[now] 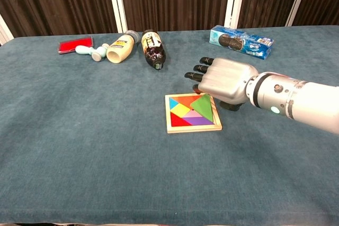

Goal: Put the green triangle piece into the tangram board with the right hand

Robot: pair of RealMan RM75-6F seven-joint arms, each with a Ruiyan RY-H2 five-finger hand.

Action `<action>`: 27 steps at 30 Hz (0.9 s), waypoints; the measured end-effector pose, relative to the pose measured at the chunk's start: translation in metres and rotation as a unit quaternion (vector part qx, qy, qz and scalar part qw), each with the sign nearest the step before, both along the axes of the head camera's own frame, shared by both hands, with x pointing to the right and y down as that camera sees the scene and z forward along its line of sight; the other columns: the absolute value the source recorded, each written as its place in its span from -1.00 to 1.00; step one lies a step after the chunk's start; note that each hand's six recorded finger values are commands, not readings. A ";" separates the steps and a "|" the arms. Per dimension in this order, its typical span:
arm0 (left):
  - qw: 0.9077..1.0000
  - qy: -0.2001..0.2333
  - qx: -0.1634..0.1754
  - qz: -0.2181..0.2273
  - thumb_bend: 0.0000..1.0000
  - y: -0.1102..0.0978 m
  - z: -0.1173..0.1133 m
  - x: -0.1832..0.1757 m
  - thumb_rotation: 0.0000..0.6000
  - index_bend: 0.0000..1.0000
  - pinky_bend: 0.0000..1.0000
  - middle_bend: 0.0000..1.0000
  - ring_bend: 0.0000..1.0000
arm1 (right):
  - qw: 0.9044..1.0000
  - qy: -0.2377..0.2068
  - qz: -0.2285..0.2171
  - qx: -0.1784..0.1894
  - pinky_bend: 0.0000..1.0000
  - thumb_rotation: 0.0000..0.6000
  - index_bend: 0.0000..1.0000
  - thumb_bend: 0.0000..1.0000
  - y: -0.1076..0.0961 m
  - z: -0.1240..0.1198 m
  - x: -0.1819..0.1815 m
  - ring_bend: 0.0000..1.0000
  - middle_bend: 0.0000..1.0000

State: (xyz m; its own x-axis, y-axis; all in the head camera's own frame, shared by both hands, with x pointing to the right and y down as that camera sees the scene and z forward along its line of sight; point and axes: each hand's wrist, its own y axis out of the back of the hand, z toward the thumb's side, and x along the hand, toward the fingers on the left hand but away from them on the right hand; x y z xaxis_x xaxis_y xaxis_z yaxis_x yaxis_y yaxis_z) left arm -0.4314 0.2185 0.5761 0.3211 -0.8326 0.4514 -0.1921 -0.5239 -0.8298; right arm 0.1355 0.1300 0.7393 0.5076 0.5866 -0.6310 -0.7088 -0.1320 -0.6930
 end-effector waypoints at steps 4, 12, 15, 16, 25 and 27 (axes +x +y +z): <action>1.000 0.000 -0.001 0.001 -0.13 0.000 0.000 0.000 1.00 -1.00 -1.00 -1.00 -1.00 | 1.000 -0.001 -0.001 -0.003 -1.00 1.00 -0.25 0.10 0.002 -0.001 0.002 -1.00 -1.00; 1.000 0.001 -0.001 0.001 -0.13 0.000 0.000 0.001 1.00 -1.00 -1.00 -1.00 -1.00 | 1.000 -0.004 -0.005 -0.007 -1.00 1.00 -0.23 0.10 0.006 -0.004 0.005 -1.00 -1.00; 1.000 0.000 -0.001 0.001 -0.13 0.000 0.000 0.001 1.00 -1.00 -1.00 -1.00 -1.00 | 1.000 -0.003 -0.007 -0.009 -1.00 1.00 -0.23 0.10 0.008 -0.004 0.005 -1.00 -1.00; 1.000 0.000 -0.001 0.001 -0.13 0.001 0.000 0.001 1.00 -1.00 -1.00 -1.00 -1.00 | 1.000 -0.003 -0.008 -0.009 -1.00 1.00 -0.23 0.10 0.009 -0.004 0.005 -1.00 -1.00; 1.000 0.000 -0.001 0.001 -0.13 0.001 0.000 0.000 1.00 -1.00 -1.00 -1.00 -1.00 | 1.000 -0.001 -0.009 -0.014 -1.00 1.00 -0.22 0.10 0.013 -0.005 0.005 -1.00 -1.00; 1.000 0.000 -0.001 0.001 -0.13 0.001 0.000 0.001 1.00 -1.00 -1.00 -1.00 -1.00 | 1.000 -0.002 -0.009 -0.017 -1.00 1.00 -0.22 0.10 0.013 -0.005 0.005 -1.00 -1.00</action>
State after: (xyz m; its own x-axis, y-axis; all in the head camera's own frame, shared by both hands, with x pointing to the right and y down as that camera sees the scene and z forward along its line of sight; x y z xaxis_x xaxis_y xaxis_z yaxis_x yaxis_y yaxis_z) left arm -0.4308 0.2194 0.5758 0.3234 -0.8312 0.4523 -0.1910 -0.5254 -0.8291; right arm 0.1408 0.1434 0.7344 0.5205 0.5553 -0.6487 -0.7090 -0.1424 -0.6907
